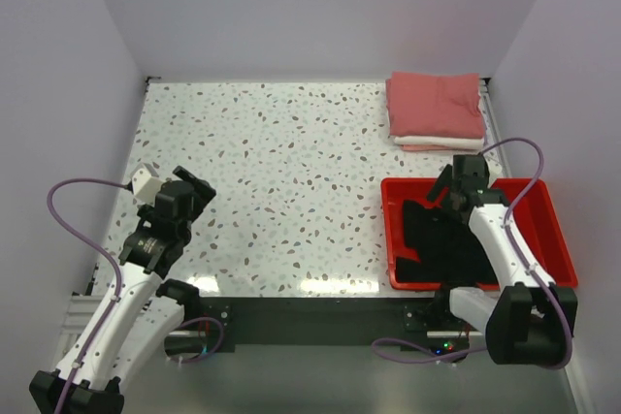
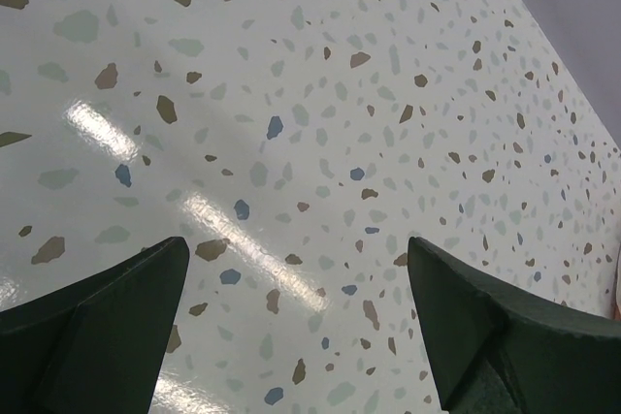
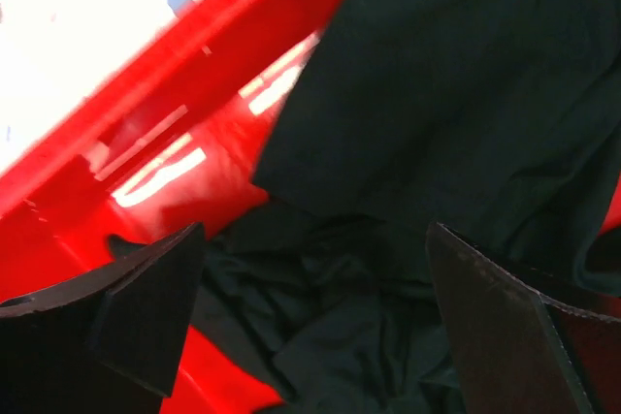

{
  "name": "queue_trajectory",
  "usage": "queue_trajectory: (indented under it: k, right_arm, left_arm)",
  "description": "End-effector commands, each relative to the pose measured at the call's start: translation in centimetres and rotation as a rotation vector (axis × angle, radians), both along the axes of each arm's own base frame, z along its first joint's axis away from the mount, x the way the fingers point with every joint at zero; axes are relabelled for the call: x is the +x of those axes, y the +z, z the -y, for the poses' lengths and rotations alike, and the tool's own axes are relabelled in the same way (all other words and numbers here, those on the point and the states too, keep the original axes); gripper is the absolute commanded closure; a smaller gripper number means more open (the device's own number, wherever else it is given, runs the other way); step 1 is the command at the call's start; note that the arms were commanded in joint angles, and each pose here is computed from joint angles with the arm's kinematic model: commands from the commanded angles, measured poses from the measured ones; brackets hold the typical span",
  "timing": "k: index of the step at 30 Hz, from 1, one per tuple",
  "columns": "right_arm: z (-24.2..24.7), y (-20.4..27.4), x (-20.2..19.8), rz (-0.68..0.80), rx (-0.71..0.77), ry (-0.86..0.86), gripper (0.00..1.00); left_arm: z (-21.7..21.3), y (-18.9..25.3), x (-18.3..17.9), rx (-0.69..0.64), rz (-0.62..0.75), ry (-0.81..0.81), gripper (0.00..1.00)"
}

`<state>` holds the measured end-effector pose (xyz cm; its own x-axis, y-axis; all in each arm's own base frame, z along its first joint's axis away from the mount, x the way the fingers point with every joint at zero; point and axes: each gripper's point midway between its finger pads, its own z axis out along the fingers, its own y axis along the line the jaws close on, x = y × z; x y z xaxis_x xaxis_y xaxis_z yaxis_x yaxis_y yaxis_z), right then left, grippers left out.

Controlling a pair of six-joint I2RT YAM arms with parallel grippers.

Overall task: Fold and stack the t-shirts
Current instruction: Grab the tshirt from the pile

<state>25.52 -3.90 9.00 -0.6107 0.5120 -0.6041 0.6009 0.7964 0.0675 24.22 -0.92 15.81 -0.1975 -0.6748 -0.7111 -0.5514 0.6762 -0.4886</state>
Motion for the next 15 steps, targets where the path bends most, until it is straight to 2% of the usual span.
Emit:
queue_trajectory:
  k: [1,8,12,14,15]
  right_arm:
    - [0.1,-1.1,-0.1,0.003,0.015,-0.043,0.01]
    - [-1.1,-5.0,-0.6,-0.061,0.083,-0.038,0.02]
    - [-2.2,-6.3,-0.2,-0.081,0.144,-0.012,0.11]
    - [-2.5,-6.5,0.1,-0.064,0.160,0.004,0.28]
    - [-2.7,-6.5,0.0,-0.060,0.165,0.009,0.53]
  left_arm:
    - [-0.1,1.7,0.4,-0.004,0.042,0.006,0.00]
    - [-0.1,1.3,0.1,-0.007,0.021,0.005,0.00]
    - [0.1,1.4,0.1,-0.013,0.025,-0.009,0.00]
    - [0.2,1.5,0.0,-0.016,0.030,-0.013,0.00]
    - [0.2,1.6,0.0,-0.017,0.035,-0.014,0.00]
